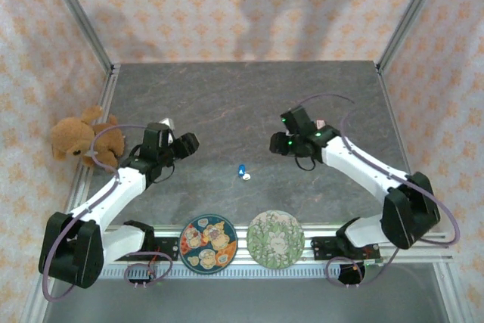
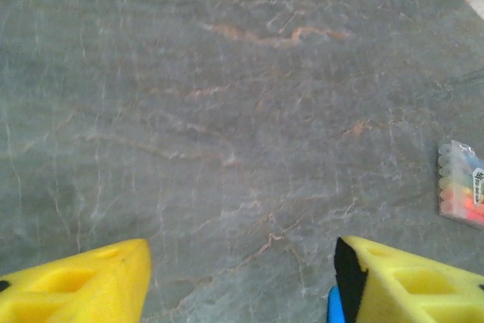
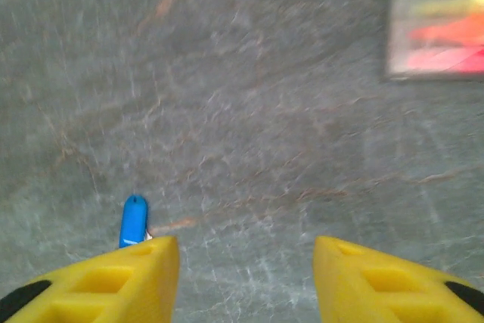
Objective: Remove the keys from the keyring
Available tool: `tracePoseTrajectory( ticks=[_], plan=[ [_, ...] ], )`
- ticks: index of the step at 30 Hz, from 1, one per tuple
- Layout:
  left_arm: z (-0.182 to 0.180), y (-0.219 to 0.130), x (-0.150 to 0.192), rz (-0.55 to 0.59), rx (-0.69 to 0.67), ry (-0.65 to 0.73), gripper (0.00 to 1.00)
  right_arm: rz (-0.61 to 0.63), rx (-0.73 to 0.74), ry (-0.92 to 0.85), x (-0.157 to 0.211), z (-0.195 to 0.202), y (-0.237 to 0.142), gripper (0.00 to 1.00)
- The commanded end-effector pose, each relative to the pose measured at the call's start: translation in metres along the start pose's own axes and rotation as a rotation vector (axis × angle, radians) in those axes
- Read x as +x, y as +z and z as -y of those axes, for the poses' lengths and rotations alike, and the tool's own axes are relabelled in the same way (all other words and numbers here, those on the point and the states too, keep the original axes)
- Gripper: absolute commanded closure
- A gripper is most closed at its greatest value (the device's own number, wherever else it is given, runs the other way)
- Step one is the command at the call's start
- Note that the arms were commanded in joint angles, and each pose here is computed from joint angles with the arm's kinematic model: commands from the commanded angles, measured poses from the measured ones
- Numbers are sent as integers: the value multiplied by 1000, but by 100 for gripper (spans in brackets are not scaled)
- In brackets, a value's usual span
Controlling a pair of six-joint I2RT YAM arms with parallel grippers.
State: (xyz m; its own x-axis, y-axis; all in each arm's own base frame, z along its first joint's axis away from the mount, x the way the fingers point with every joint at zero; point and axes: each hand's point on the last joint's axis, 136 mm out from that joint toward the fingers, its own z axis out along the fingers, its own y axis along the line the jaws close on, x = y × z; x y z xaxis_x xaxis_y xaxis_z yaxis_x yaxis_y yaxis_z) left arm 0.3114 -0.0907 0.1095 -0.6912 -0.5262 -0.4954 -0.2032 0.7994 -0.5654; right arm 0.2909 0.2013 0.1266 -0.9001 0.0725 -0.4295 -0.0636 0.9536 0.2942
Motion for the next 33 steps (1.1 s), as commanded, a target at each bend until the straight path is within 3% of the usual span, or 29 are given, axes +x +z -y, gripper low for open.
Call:
tracePoseTrajectory(
  ticks=[1, 14, 33],
  plan=[
    [-10, -1, 27, -65, 11, -65, 31, -43, 51, -81, 15, -20, 12, 55],
    [-30, -3, 52, -86, 0, -122, 31, -170, 79, -306, 64, -85, 54, 55],
    [-36, -4, 60, -95, 0, -133, 30, -290, 198, -401, 87, -80, 90, 65]
  ],
)
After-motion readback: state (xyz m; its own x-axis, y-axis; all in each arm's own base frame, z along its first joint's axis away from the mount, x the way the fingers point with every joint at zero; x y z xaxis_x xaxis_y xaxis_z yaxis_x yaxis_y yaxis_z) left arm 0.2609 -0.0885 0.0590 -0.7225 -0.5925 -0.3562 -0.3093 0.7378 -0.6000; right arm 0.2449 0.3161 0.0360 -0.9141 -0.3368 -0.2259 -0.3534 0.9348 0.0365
